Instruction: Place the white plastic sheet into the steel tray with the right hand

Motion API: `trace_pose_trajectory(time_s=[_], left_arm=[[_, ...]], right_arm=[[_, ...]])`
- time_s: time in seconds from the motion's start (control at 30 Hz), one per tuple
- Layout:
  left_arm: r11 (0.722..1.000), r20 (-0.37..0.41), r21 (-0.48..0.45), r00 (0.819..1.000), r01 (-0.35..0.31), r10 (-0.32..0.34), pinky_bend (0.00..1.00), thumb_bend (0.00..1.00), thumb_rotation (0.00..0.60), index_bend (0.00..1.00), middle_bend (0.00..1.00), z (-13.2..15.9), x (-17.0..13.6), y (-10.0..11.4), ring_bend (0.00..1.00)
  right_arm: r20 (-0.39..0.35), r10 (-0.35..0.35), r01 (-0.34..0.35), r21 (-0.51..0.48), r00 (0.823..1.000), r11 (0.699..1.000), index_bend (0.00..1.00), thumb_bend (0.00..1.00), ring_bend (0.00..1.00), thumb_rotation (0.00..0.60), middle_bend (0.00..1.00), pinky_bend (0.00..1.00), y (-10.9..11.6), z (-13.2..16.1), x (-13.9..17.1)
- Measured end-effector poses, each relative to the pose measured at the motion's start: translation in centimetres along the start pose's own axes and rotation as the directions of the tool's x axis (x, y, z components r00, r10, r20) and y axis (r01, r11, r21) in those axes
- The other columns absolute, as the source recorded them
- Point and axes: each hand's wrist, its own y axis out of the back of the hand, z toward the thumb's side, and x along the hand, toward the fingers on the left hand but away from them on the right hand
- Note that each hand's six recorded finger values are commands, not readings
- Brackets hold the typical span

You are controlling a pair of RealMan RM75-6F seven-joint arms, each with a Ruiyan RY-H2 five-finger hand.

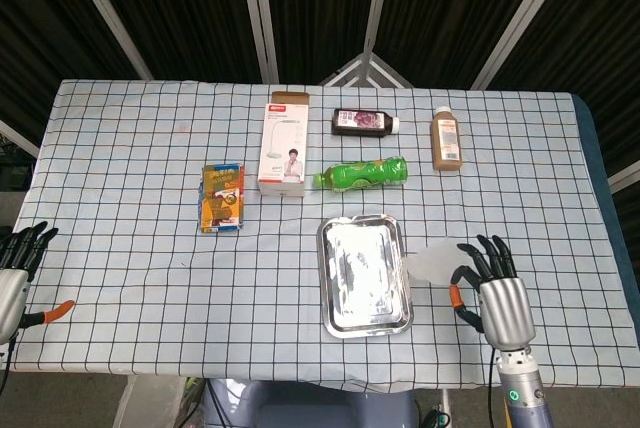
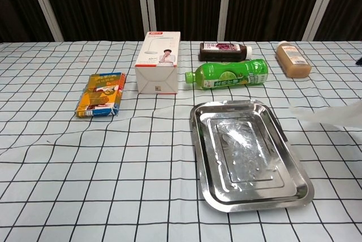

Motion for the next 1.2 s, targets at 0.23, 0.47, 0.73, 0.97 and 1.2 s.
trace_pose_trajectory(time_s=[0.23,0.47,0.73,0.97,1.2], left_arm=[[1.0,-0.001,0.007,1.0,0.001,-0.001,0.0,0.0,0.6,0.0,0.0,0.0,0.0,-0.1,0.0],[1.0,-0.001,0.007,1.0,0.002,-0.002,0.0,0.0,0.6,0.0,0.0,0.0,0.0,-0.1,0.0],[1.0,0.001,0.003,1.0,0.005,-0.005,0.0,0.0,0.6,0.0,0.0,0.0,0.0,-0.2,0.0],[1.0,0.006,0.003,1.0,0.008,-0.008,0.0,0.0,0.6,0.0,0.0,0.1,0.1,-0.3,0.0],[1.0,0.004,0.003,1.0,0.011,-0.011,0.0,0.0,0.6,0.0,0.0,0.1,0.1,-0.3,0.0]], right_arm=[[-0.094,-0.037,0.027,-0.107,0.995,0.994,0.71,0.52,0.12,0.6,0.28,0.08,1.4,2.4,0.1],[-0.22,-0.049,0.002,-0.208,0.974,0.978,0.71,0.52,0.12,0.6,0.28,0.09,1.4,6.8,0.8],[-0.263,-0.017,-0.05,-0.245,0.965,0.968,0.71,0.52,0.12,0.6,0.28,0.09,0.5,8.5,0.9],[-0.254,0.118,-0.183,-0.249,0.96,0.951,0.72,0.52,0.12,0.6,0.29,0.09,-2.3,7.2,1.3],[-0.215,0.219,-0.265,-0.22,0.952,0.939,0.72,0.52,0.12,0.6,0.29,0.09,-4.5,5.2,1.5]])
